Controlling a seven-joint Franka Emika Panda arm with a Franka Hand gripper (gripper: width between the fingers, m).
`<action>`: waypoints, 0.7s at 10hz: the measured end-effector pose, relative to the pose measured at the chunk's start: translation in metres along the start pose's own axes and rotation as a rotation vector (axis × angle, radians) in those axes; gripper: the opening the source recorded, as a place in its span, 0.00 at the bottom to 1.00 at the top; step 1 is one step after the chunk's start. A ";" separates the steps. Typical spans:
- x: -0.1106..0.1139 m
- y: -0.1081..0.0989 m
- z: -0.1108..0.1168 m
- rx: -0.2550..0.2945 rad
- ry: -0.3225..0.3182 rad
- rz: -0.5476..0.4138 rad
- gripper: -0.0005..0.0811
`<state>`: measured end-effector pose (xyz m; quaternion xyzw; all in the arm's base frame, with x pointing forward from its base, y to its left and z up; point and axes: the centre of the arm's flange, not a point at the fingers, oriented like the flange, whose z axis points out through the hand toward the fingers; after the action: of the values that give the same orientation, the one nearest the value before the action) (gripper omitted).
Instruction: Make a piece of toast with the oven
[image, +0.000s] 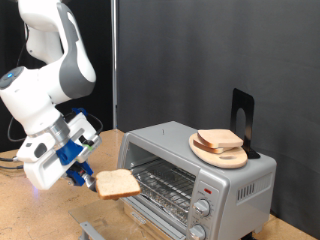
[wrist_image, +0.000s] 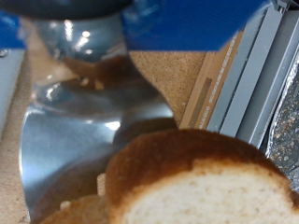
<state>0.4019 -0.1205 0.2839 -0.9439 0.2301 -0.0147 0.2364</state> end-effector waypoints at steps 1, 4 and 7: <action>0.000 -0.004 0.005 0.004 -0.001 -0.001 0.49; -0.001 -0.009 0.009 0.005 -0.009 -0.007 0.49; -0.001 -0.013 0.011 -0.015 0.006 -0.024 0.49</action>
<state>0.4085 -0.1047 0.2800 -0.9483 0.2195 -0.0189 0.2286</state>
